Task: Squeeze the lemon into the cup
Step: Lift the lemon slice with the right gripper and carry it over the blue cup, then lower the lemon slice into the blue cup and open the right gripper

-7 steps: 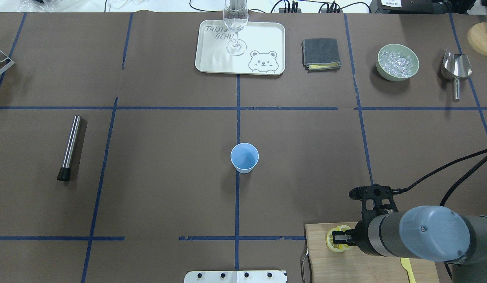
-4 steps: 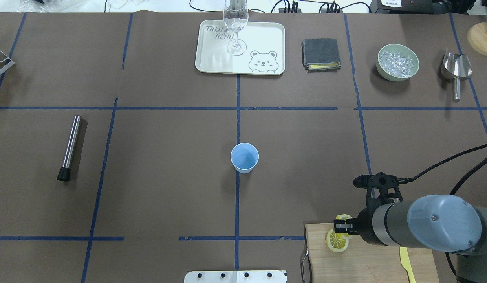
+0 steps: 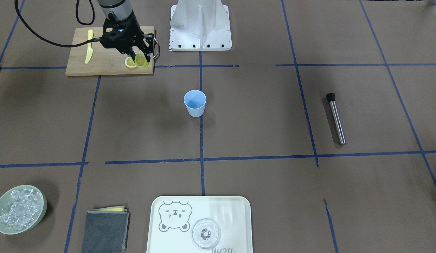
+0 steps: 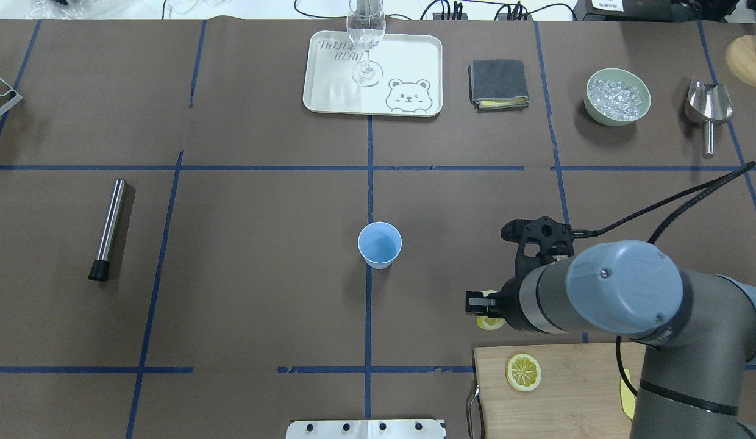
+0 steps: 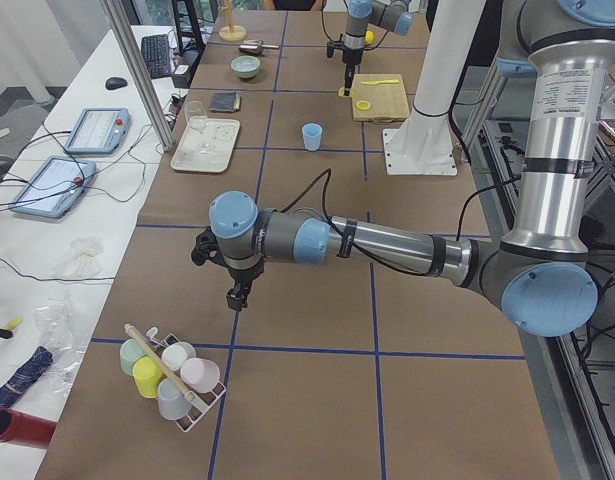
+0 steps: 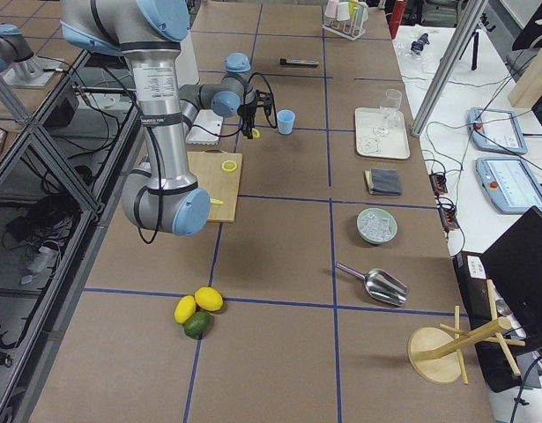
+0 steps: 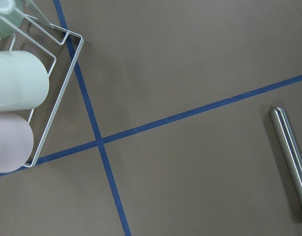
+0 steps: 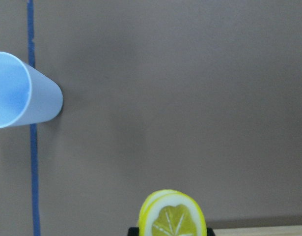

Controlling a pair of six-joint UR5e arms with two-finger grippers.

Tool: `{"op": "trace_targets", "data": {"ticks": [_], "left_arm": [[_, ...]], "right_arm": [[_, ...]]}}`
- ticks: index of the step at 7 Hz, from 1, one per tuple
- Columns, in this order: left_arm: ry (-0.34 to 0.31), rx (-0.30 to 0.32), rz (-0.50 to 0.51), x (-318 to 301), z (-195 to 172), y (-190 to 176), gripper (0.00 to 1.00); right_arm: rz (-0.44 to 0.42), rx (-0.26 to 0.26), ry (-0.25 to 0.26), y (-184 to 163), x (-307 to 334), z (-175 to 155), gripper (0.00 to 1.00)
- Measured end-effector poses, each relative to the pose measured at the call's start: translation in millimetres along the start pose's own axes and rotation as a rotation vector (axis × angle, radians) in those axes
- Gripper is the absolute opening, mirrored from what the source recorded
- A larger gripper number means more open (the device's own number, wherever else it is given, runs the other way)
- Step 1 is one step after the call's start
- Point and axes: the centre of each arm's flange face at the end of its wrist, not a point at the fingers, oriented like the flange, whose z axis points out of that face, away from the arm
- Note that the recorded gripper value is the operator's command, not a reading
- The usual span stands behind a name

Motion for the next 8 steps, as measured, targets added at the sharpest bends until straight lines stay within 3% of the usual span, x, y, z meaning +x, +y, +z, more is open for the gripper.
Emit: {"op": "trace_targets", "data": {"ticks": [5, 8], "left_arm": [[0.001, 0.001, 0.002, 0.1, 0.0, 0.0, 1.00], [0.003, -0.003, -0.002, -0.6, 1.3, 5.2, 1.00]], "right_arm": [[0.062, 0.080, -0.021, -82.4, -122.5, 15.2, 0.50], [0.090, 0.081, 0.011, -103.1, -162.5, 38.8, 0.54]]}}
